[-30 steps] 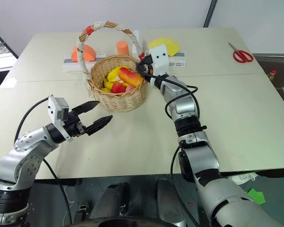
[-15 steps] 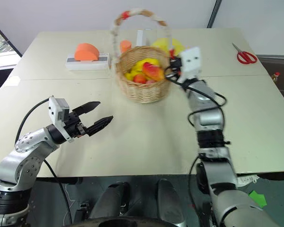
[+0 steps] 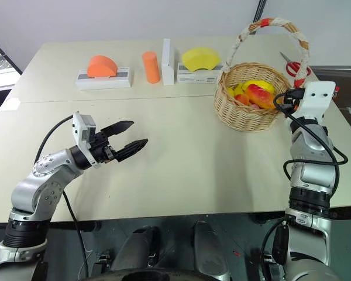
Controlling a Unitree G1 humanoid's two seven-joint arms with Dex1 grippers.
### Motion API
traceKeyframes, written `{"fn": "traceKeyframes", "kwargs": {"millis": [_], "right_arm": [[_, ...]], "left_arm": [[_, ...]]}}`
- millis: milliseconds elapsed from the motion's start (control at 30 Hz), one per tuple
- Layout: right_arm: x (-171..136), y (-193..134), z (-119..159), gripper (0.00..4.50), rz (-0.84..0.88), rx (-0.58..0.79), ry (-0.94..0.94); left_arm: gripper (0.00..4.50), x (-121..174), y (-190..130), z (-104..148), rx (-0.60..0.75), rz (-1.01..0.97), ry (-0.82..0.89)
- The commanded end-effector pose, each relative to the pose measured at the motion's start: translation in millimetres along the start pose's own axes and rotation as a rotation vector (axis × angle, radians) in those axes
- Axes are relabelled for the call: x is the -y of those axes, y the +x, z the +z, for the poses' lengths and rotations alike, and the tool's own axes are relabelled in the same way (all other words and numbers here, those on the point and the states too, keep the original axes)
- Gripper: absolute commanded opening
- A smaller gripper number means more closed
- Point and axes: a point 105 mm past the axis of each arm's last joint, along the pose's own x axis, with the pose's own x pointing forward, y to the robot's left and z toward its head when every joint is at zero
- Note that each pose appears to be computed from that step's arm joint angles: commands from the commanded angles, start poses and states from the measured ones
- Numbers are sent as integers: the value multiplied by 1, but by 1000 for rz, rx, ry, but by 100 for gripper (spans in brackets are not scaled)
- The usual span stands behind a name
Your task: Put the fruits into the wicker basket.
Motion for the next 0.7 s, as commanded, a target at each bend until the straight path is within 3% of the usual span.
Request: {"fn": "traceKeyframes", "kwargs": {"millis": [33,67,233,333,467,600,700], "right_arm": [[11,-12,31,333,-24,121,2],[12,-17,33,379,-2,132,3],[1,-40,37,379,167,161,5],[-33,-55,42,379,384,183,-11],[-93,-76,26,379,702,124,-43],[-139,-84,-7,379,874,9,-41],[-161,-80,-22,379,911,-20,-3]], "left_arm": [[450,-1,-1,8,20,-4,37],[450,-5,-3,5,11,13,37],[450,-28,-17,-5,-6,142,41],[450,-49,-32,-18,-28,280,50],[450,-64,-49,-34,-55,399,66],[450,-67,-60,-43,-79,461,74],[450,-66,-66,-47,-89,498,65]]}}
